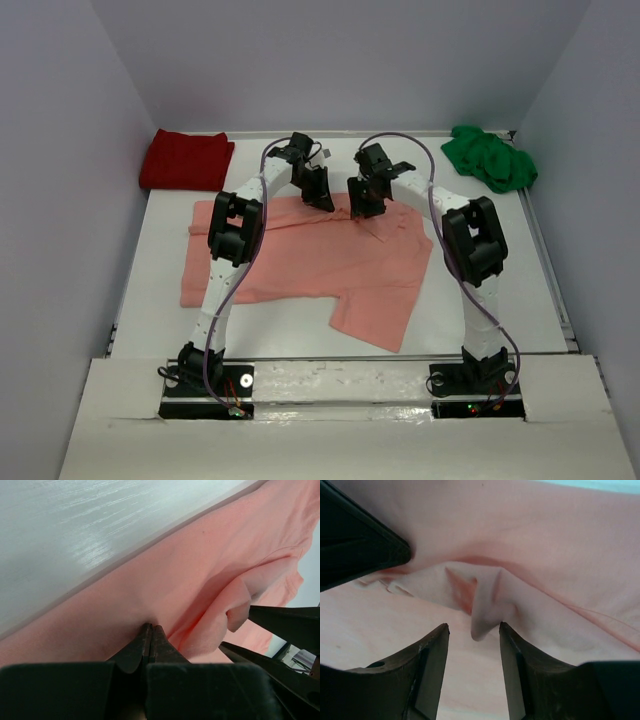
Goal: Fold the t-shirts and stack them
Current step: Fold the flattened tshirt in 1/3 of the way
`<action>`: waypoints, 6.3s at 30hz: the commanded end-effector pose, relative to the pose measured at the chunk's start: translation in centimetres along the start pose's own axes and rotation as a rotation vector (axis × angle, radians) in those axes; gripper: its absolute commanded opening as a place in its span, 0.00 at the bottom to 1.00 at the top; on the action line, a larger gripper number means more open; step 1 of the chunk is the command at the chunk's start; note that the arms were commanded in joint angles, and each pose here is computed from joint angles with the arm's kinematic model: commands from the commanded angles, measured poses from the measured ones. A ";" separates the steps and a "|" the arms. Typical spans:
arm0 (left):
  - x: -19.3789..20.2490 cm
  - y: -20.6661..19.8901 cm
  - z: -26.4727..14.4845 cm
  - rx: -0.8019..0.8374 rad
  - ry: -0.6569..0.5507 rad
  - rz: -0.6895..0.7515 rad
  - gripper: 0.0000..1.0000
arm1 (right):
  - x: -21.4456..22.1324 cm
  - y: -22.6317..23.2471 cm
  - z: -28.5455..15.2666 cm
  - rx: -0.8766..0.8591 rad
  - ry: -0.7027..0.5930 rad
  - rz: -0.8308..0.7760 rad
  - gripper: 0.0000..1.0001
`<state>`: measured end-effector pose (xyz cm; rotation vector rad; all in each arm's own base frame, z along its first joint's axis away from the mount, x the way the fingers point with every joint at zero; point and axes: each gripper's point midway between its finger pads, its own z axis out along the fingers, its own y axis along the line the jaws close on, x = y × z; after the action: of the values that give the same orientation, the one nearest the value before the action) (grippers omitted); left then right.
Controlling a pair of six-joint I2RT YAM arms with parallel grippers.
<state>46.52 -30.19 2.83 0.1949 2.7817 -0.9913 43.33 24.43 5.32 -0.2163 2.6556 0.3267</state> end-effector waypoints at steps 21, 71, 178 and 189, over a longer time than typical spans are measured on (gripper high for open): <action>2.5 4.9 1.7 -0.125 0.093 -0.060 0.03 | -4.0 -4.0 0.4 0.121 -0.059 -0.024 0.00; 3.1 5.9 1.9 -0.169 0.105 -0.088 0.03 | -3.5 0.1 -1.9 -0.098 -0.048 0.085 0.43; 2.7 7.2 1.3 -0.189 0.091 -0.089 0.03 | 4.0 5.9 -8.4 -0.243 0.276 0.186 0.42; 2.5 7.4 0.6 -0.188 0.079 -0.085 0.03 | 3.9 -0.1 -14.8 -0.406 -0.229 0.473 0.51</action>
<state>46.86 -29.18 2.61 0.1381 2.8014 -1.0030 32.61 20.85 14.65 0.1888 2.5914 0.8707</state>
